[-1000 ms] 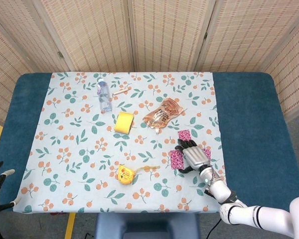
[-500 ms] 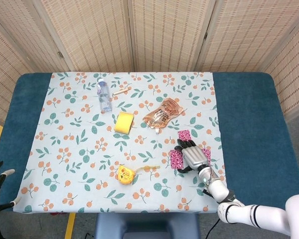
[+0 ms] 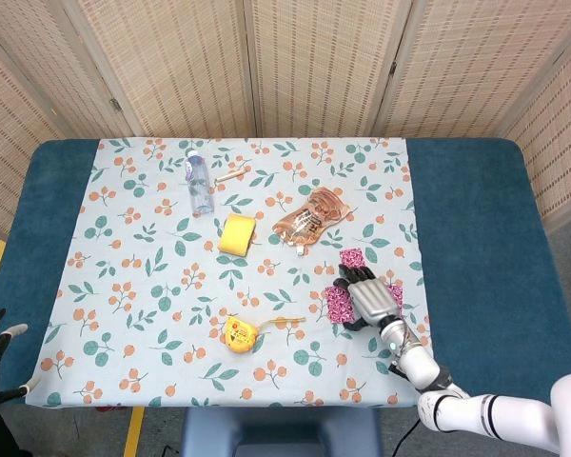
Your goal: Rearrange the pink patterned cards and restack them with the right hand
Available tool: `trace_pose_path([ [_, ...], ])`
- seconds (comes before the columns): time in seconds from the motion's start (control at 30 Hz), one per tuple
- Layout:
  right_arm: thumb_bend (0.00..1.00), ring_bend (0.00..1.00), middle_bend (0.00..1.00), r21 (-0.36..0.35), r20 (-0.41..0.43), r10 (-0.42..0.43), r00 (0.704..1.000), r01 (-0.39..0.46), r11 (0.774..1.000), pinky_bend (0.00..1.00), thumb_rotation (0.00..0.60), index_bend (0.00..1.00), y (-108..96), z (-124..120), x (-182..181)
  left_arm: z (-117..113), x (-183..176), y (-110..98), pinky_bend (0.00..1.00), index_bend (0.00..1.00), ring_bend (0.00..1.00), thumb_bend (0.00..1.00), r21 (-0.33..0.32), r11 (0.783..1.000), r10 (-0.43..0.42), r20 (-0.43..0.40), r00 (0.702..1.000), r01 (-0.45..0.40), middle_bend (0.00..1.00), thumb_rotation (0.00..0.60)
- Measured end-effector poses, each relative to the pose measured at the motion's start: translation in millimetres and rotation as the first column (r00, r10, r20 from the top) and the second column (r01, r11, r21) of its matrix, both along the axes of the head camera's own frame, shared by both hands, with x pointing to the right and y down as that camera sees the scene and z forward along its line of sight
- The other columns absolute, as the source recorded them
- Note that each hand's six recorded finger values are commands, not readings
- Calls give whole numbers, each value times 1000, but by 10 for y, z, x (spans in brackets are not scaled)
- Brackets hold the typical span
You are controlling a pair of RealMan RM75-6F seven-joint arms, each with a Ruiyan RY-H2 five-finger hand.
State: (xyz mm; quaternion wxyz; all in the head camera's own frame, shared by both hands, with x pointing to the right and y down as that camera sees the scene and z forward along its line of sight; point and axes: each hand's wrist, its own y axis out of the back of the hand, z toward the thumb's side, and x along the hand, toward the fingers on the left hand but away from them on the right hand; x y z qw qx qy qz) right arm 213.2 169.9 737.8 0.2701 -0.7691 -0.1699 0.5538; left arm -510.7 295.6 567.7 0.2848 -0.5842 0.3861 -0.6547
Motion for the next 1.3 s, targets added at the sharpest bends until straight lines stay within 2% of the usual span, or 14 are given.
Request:
trace_pose_path([
  [0.2, 253, 0, 4, 46, 15, 45, 999, -46, 998, 0, 547, 311, -94, -205, 168, -2, 11, 3, 0, 260, 13, 192, 0, 1000, 2, -2, 1000, -2, 0, 600],
  [0.33, 253, 0, 4, 67, -7, 109, 994, -108, 992, 0, 546, 311, -121, -308, 483, 1, 12, 7, 0, 260, 12, 192, -3, 1000, 3, -2, 1000, -3, 0, 600],
  [0.63, 253, 0, 4, 46, -75, 199, 977, -196, 980, 0, 545, 311, -11, -270, 1023, 20, 82, -6, 0, 259, 13, 192, -7, 1000, 17, -14, 1000, -17, 0, 600],
  [0.93, 253, 0, 4, 21, -82, 220, 972, -219, 976, 0, 539, 310, 42, -147, 1123, 1, 82, 1, 0, 259, 13, 192, -9, 1000, 15, -11, 1000, -15, 0, 600],
  [1.3, 253, 0, 3, 11, -51, 240, 969, -240, 971, 0, 539, 250, 34, -125, 1099, 7, 60, 8, 0, 258, 12, 192, -11, 1000, 10, -10, 1000, -10, 0, 600],
])
